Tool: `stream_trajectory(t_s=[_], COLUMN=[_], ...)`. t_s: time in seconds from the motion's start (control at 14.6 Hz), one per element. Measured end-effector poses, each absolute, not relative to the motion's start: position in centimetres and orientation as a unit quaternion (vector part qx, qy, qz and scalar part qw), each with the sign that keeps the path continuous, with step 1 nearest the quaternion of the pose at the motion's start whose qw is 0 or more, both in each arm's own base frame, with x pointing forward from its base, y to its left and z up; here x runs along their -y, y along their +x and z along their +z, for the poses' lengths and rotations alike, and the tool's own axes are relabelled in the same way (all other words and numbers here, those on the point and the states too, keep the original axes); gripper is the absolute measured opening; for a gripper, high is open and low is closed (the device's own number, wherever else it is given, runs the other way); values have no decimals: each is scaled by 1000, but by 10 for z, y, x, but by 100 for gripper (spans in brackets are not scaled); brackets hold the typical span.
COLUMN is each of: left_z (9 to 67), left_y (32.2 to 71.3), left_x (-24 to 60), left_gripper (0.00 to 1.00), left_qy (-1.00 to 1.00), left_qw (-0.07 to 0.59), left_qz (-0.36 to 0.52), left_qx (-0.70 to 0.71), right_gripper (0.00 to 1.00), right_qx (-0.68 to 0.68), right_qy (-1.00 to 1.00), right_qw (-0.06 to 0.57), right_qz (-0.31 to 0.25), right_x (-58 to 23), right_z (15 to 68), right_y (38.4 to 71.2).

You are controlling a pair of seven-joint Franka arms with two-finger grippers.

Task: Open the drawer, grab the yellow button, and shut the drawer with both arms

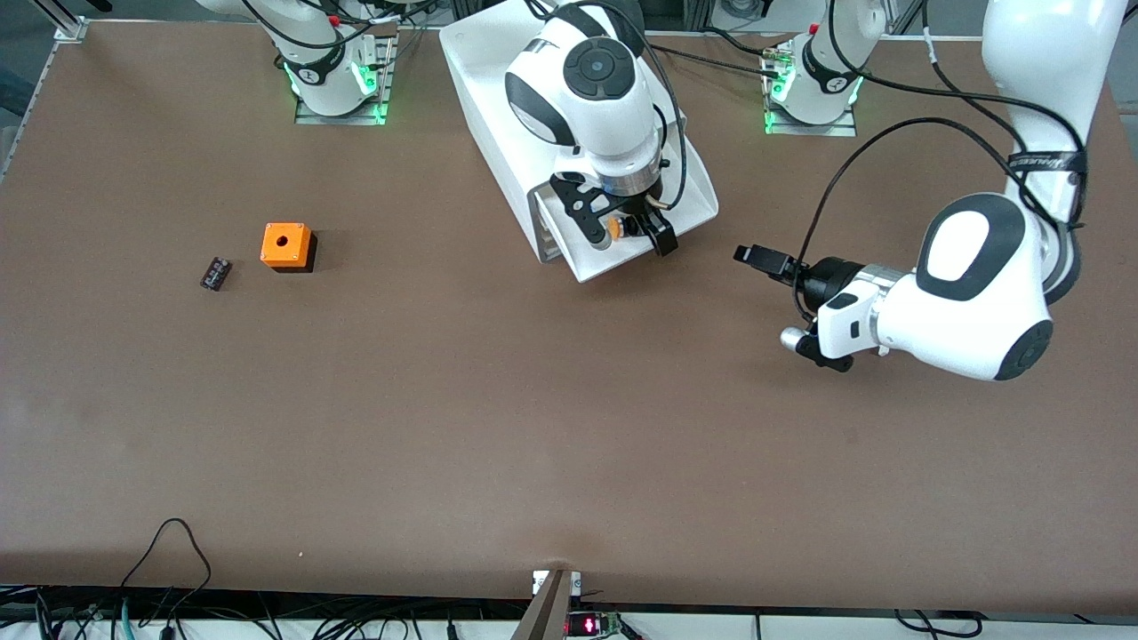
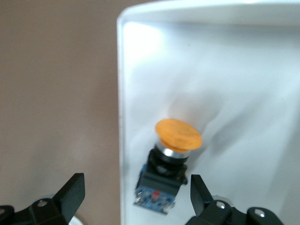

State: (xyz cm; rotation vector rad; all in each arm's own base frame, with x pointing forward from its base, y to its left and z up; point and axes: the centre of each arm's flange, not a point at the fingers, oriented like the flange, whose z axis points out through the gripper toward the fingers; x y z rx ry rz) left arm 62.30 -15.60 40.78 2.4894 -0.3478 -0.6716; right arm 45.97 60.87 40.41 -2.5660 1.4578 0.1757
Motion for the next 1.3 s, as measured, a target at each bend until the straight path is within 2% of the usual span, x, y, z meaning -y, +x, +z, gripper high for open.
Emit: stream_trajectory(t_s=[0.21,0.34,0.48,0.69,0.75,1.03,1.3], left_z=[441,465,476,481,481,476,447], left_y=[622,623,624,635,638,647,647], left_x=[163,174,184,185,183,183,189], left_gripper=[100,100,100,100,100,100,99], left_qy=[952,963,965,971,974,992,996], left_qw=[146,55,-3,-13,-13,-5,-6], left_qz=[-209,-176,-153,-110,-103,-82,-80], left_qx=[167,196,213,211,202,93,38], right_gripper=[100,96,76,46,44,44,44], right_qx=[-492,-492,-492,-492,-491,-489,-487], right_qy=[-865,-865,-865,-865,-865,-868,-867], right_qw=[78,78,79,82,82,65,96], right_qz=[60,59,59,59,59,62,47], right_x=[-607,-606,-606,-606,-606,-604,-579], right_z=[390,389,391,397,398,405,470], right_y=[457,458,458,457,457,453,478])
